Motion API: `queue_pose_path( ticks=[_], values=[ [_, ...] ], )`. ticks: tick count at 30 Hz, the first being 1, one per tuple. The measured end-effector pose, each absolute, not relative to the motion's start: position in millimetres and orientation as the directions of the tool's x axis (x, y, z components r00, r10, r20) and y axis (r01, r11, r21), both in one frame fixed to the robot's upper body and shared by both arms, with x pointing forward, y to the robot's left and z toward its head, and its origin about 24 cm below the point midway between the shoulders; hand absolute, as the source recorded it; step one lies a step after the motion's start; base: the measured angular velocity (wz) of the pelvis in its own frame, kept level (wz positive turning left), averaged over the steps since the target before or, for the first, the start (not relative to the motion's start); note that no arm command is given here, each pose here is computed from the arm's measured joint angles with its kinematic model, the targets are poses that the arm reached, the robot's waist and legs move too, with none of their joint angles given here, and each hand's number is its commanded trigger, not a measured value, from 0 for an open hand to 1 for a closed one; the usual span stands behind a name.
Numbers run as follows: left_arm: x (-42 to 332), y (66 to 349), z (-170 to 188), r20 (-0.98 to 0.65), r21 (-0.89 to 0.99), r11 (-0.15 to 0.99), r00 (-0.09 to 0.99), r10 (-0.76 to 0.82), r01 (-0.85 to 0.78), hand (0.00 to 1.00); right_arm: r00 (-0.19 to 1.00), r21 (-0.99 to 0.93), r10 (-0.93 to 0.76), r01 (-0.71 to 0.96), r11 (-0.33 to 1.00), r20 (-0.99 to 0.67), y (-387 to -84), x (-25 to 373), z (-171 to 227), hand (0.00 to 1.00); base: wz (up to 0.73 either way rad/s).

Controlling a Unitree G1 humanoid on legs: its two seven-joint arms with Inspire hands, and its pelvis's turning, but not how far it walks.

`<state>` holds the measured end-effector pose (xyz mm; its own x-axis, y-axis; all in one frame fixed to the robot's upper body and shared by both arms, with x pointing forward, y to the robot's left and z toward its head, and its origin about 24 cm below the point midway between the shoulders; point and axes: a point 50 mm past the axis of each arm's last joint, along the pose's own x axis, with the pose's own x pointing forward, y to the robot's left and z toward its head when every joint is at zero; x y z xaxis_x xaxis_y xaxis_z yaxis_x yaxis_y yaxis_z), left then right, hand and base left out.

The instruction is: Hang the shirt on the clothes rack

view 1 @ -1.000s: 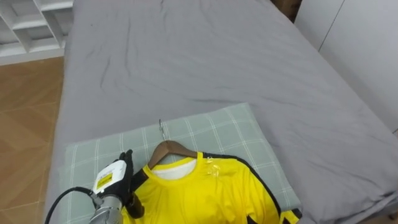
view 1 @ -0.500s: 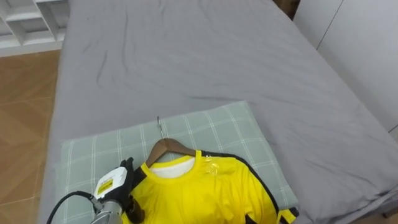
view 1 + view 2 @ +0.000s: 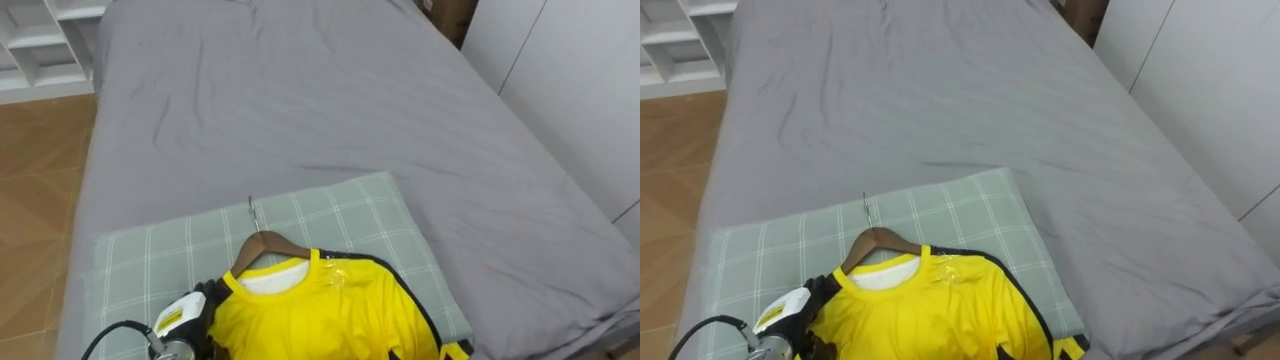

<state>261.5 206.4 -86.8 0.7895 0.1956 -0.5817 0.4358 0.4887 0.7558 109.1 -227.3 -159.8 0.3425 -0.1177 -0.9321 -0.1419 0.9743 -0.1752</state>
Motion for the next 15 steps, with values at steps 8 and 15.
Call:
queue_pose_path(
  ticks=[8, 15],
  values=[
    [272, 215, -76, -0.545, 0.788, 0.467, 0.807, 0.226, 0.401, 1.0, 0.331, -0.184, -0.128, -0.143, 0.972, -0.935, -228, 108, -160, 0.0, 0.0],
    [271, 213, -78, -0.555, 0.783, 0.471, 0.799, 0.231, 0.408, 1.0, 0.33, -0.184, -0.128, -0.143, 0.972, -0.935, -228, 109, -160, 0.0, 0.0]
  ],
)
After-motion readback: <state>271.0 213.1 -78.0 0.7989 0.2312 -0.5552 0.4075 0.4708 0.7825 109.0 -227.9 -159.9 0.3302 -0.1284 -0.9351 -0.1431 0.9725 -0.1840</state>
